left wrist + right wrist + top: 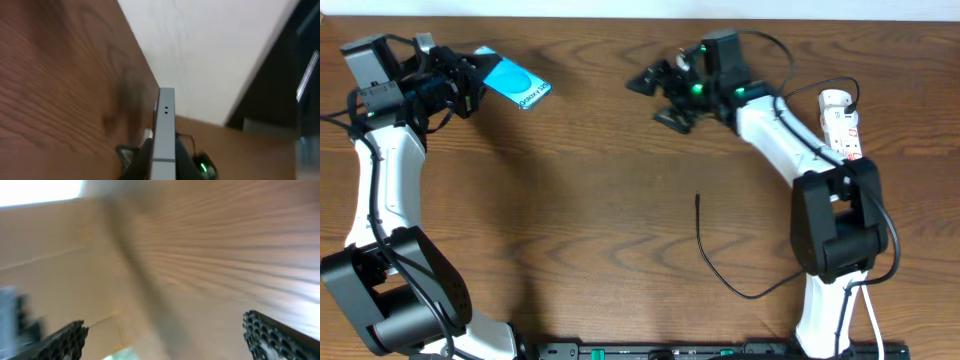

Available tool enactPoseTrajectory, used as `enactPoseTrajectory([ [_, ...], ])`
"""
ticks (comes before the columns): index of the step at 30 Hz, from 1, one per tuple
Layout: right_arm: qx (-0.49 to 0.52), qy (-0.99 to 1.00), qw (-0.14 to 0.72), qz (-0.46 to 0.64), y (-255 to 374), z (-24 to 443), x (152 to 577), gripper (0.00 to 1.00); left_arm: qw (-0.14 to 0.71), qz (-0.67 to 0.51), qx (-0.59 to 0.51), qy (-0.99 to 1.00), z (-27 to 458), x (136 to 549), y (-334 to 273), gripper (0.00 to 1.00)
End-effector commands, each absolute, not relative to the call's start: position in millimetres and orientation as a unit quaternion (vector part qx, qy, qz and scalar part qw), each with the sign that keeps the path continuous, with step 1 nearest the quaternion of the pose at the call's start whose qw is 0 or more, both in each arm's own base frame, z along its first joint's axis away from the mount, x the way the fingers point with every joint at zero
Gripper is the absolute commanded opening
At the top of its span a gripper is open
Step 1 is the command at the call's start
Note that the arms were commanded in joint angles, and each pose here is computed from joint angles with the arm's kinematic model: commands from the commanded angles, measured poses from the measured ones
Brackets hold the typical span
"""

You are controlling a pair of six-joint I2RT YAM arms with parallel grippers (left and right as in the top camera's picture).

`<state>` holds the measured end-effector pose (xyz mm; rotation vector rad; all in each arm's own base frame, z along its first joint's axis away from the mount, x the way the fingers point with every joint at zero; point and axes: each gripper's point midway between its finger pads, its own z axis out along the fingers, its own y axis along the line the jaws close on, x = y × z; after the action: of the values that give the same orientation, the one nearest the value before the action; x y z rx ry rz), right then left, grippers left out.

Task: Plug charger to phone and switch on socket
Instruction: 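Move the right gripper down to the black cable's loose end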

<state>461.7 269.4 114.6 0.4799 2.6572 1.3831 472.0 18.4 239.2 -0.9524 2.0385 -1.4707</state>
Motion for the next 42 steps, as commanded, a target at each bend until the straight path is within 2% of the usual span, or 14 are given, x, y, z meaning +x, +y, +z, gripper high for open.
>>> enactPoseTrajectory([
  [1,0.111,0.921,0.121,0.353,224,111,464,0.99,0.214,-0.585,-0.256,0.740,265,456,-3,0.07],
  [7,0.119,0.971,0.130,0.159,161,110,431,0.99,0.185,-0.635,-0.166,0.732,279,437,-28,0.07],
  [12,0.090,0.987,0.115,0.071,141,119,398,0.99,0.159,-0.643,-0.153,0.733,272,437,-48,0.07],
  [16,0.065,0.996,0.066,-0.009,129,112,362,0.98,0.141,-0.638,-0.166,0.738,252,445,-54,0.07],
  [21,0.029,0.998,0.043,-0.028,143,107,341,0.98,0.146,-0.637,-0.153,0.741,241,448,-54,0.07],
  [24,0.047,0.998,0.028,-0.034,150,94,327,0.97,0.150,-0.636,-0.144,0.743,240,447,-55,0.07],
  [30,0.072,0.997,-0.025,-0.001,158,53,299,0.78,0.148,-0.633,-0.142,0.746,236,444,-57,0.07],
  [38,0.034,0.995,-0.083,0.047,170,38,272,0.78,0.148,-0.633,-0.142,0.746,236,444,-57,0.07],
  [42,0.034,0.995,-0.083,0.048,170,36,271,0.77,0.148,-0.633,-0.141,0.746,236,444,-57,0.07],
])
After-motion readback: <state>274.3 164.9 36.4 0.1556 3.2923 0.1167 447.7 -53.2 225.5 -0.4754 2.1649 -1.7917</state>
